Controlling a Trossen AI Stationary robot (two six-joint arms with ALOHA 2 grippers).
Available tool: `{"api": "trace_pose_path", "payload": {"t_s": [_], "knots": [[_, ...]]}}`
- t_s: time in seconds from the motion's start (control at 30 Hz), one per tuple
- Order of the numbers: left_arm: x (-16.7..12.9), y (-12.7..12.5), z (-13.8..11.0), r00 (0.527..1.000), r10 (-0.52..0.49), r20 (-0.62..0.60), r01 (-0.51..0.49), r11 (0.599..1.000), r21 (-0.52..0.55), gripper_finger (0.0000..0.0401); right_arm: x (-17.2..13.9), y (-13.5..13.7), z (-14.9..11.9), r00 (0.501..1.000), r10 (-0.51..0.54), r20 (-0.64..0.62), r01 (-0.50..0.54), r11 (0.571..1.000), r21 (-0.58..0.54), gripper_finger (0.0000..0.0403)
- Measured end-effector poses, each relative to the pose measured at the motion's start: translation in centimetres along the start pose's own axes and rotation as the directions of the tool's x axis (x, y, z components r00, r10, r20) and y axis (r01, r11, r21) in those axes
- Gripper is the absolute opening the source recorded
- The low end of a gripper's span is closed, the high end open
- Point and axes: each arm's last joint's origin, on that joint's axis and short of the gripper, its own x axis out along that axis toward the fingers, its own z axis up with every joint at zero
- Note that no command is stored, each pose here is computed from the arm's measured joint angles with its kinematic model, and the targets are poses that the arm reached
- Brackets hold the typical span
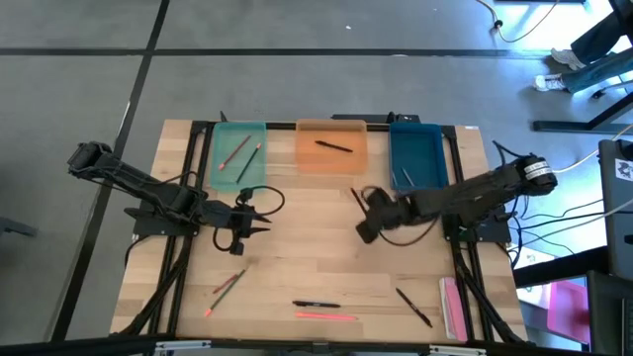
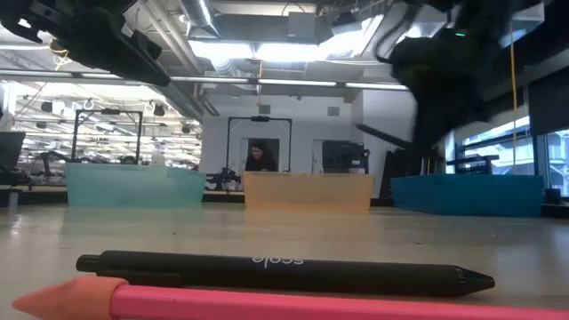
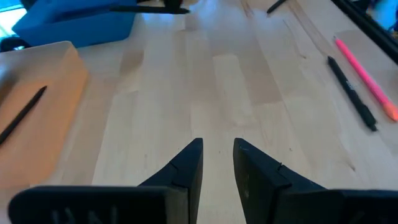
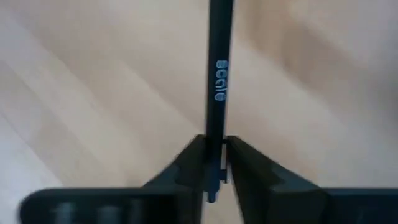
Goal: Sort crayons/erasers/pens/pencils in bins
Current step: Put the black pen into the orange bin
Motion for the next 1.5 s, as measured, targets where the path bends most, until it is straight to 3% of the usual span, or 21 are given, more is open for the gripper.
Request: {"api": "trace_pose_path", "payload": {"t_s": [0.4,0.7,0.83,1.07,1.5], "knots": [[0.0,0.3,0.0,0.995,0.097,0.005,-0.097,0.995,-0.001,0.0082,-1.9,-2.0,10.3,0.972,0.019,0.234,0.034,0.974,-0.223,0.0069],[0.0,0.3,0.0,0.995,0.102,0.005,-0.102,0.995,-0.001,0.0082,-0.5,-5.3,15.7,0.914,0.019,0.406,0.1,0.958,-0.27,0.0069],[0.0,0.4,0.1,0.994,0.112,0.015,-0.112,0.994,-0.007,0.0082,1.9,-6.4,17.2,0.917,0.027,0.399,0.104,0.948,-0.302,0.0069],[0.1,0.7,0.2,0.992,0.127,0.016,-0.127,0.992,-0.017,0.0082,6.1,-8.6,18.5,0.93,-0.047,0.365,0.18,0.924,-0.338,0.0069],[0.1,0.9,0.2,0.99,0.138,0.013,-0.138,0.99,-0.023,0.0082,11.0,-10.8,18.2,0.96,-0.118,0.253,0.211,0.901,-0.378,0.0069]]}}
